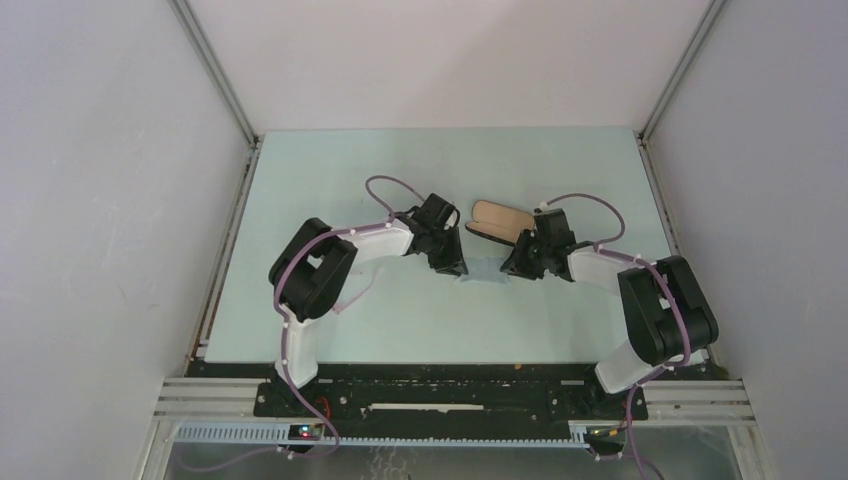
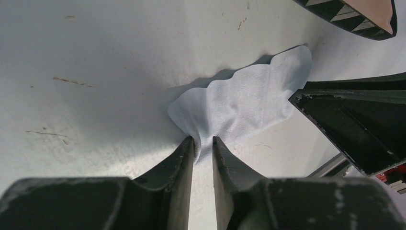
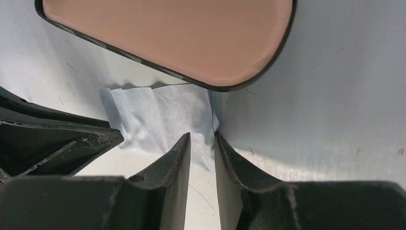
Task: Organize the sunglasses
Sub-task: Pick up the glasses cleaning cloth from the center of the board.
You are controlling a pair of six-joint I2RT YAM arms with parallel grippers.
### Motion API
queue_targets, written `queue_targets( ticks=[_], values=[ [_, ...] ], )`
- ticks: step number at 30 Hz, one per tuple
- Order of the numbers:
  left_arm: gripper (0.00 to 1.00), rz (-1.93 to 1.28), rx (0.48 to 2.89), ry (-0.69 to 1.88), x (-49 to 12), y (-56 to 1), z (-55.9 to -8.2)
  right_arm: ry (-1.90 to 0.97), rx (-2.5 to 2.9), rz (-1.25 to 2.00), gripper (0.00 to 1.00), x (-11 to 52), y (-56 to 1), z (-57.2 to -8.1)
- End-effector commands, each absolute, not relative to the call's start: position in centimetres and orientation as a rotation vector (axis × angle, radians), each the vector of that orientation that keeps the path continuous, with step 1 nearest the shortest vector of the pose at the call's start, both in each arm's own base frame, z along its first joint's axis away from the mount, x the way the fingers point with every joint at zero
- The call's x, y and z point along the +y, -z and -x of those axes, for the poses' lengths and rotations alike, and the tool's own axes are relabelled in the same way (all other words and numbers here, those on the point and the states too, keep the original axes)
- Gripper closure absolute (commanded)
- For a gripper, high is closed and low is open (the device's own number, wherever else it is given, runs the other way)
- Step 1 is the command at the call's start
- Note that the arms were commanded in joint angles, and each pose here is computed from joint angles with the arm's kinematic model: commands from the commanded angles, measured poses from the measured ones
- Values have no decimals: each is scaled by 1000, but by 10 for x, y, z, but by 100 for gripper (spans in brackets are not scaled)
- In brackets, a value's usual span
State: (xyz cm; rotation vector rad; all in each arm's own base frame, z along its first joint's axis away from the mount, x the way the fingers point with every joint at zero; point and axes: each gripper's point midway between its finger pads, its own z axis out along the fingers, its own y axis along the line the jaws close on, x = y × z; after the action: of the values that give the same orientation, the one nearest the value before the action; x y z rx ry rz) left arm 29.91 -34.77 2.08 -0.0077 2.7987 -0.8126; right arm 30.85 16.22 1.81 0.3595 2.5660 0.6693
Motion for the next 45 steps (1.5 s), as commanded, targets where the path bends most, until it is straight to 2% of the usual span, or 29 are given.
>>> queue_targets(
  ticks=[1,5,8,10,33,45],
  values=[
    [75,-33,2841,711,-343,-3,-294,-455,2661,-319,67,146,6,-295],
    [87,-37,2838,714,-345,-3,-296,-448,2660,-322,76,146,6,-295],
    [99,-48,2835,714,-346,-4,-297,-452,2661,-315,92,147,5,-296],
    [100,-72,2823,694,-346,-8,-299,-462,2660,-313,100,148,3,-295],
    [100,-274,2599,833,-374,-100,-317,-527,2424,-306,100,151,-79,-309],
    [100,-311,2517,903,-391,-134,-337,-537,2340,-326,100,145,-109,-331]
  ],
)
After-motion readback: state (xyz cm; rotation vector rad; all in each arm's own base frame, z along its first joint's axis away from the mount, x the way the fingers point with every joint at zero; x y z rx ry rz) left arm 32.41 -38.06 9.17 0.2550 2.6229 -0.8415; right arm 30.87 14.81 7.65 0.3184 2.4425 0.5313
